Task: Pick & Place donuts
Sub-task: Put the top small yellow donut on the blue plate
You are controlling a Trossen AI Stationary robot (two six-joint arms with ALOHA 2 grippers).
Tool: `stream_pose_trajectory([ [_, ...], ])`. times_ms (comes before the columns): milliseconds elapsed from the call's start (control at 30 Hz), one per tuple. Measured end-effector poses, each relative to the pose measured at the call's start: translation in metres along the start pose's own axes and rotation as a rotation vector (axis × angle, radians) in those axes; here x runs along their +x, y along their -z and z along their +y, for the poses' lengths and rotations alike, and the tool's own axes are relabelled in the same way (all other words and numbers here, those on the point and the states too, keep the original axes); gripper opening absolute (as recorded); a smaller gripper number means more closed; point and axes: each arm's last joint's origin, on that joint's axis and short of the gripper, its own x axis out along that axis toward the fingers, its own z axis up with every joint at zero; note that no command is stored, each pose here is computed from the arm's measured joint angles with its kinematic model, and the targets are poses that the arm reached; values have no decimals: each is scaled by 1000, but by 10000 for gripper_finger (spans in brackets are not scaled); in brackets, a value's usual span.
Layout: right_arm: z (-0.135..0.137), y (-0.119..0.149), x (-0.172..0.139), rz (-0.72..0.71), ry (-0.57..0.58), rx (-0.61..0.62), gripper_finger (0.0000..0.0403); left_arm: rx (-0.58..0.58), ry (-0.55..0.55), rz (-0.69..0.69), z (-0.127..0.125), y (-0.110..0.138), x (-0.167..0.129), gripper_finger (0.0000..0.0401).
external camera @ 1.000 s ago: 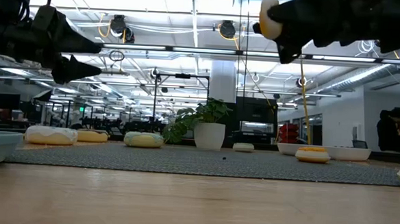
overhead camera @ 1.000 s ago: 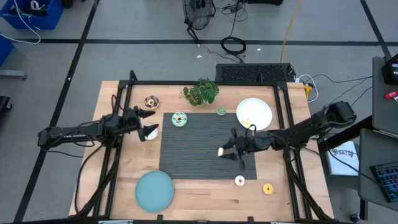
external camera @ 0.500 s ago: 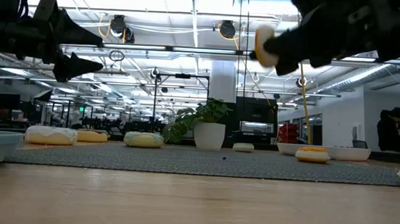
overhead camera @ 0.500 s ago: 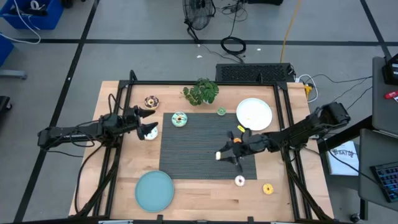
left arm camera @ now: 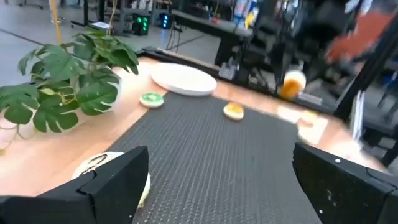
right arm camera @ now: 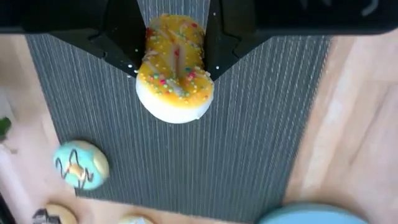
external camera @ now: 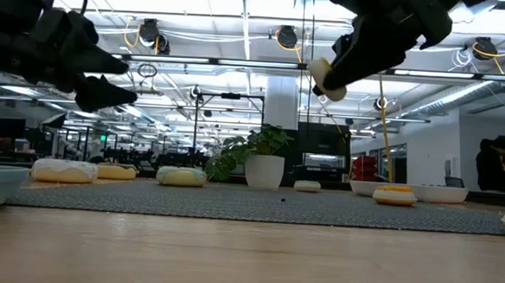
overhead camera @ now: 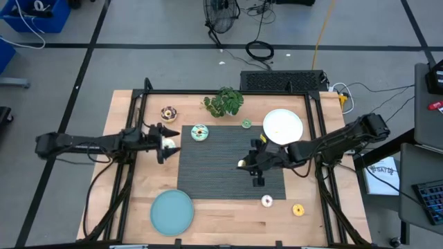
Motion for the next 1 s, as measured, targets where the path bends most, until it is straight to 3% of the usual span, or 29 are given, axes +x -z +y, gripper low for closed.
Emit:
stream_pose_trajectory([
  [300, -5, -7, -1, -14, 73, 15, 125, 162, -37, 120, -17, 4, 38, 392],
  [567, -10, 6, 21, 99, 100, 6, 125, 505, 115, 187, -77, -31, 128, 392],
  [733, -9, 7, 24, 108, 101, 17, 125, 703, 106, 333, -104, -33, 180, 392],
  [1000, 0, 9, 22, 117, 81, 24, 125, 839, 85, 355, -123, -35, 232, 392],
])
